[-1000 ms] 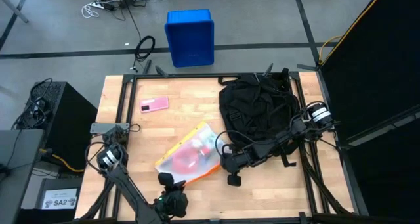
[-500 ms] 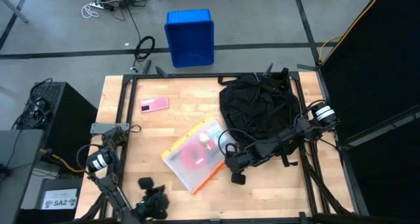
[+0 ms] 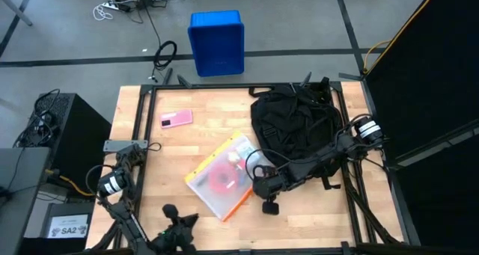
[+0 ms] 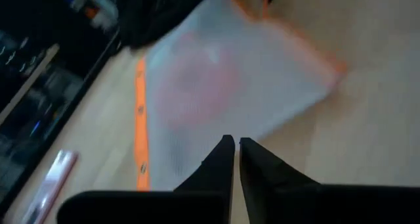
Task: Unpack backpack
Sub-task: Open the zip bag
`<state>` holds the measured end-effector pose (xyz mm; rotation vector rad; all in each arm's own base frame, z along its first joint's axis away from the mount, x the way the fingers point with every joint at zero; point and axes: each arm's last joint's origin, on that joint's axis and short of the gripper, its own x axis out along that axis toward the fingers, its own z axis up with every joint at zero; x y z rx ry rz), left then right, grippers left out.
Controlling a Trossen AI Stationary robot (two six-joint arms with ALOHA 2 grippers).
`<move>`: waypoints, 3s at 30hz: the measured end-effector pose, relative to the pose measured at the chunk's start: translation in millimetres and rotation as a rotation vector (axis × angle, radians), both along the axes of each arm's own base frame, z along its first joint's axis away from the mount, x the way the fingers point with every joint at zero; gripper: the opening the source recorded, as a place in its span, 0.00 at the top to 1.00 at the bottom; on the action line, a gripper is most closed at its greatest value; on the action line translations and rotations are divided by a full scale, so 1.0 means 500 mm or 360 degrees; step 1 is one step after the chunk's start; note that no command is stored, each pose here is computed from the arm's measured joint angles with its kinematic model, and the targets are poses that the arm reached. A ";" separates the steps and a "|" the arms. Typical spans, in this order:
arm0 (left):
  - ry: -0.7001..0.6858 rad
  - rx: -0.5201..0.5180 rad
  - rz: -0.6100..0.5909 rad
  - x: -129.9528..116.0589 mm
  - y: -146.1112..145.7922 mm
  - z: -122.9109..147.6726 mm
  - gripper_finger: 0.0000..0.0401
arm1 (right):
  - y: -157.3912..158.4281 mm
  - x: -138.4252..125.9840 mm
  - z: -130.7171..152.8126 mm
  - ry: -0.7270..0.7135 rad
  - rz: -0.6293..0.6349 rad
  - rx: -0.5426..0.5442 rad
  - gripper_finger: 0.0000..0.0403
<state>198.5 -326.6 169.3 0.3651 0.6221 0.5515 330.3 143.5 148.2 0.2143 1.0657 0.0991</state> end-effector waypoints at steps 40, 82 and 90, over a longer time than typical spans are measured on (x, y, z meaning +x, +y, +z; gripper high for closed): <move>0.0113 -0.0071 -0.0131 0.344 0.129 0.005 0.90 | 0.051 0.054 0.120 -0.0342 0.0266 0.0032 1.00; 0.0247 0.0245 -0.0047 0.273 0.102 0.121 1.00 | 0.103 0.050 0.019 -0.0524 0.0254 -0.1475 0.90; 0.0324 0.0131 0.0051 0.206 0.082 0.118 1.00 | 0.103 0.038 0.024 -0.0418 0.0243 -0.1478 1.00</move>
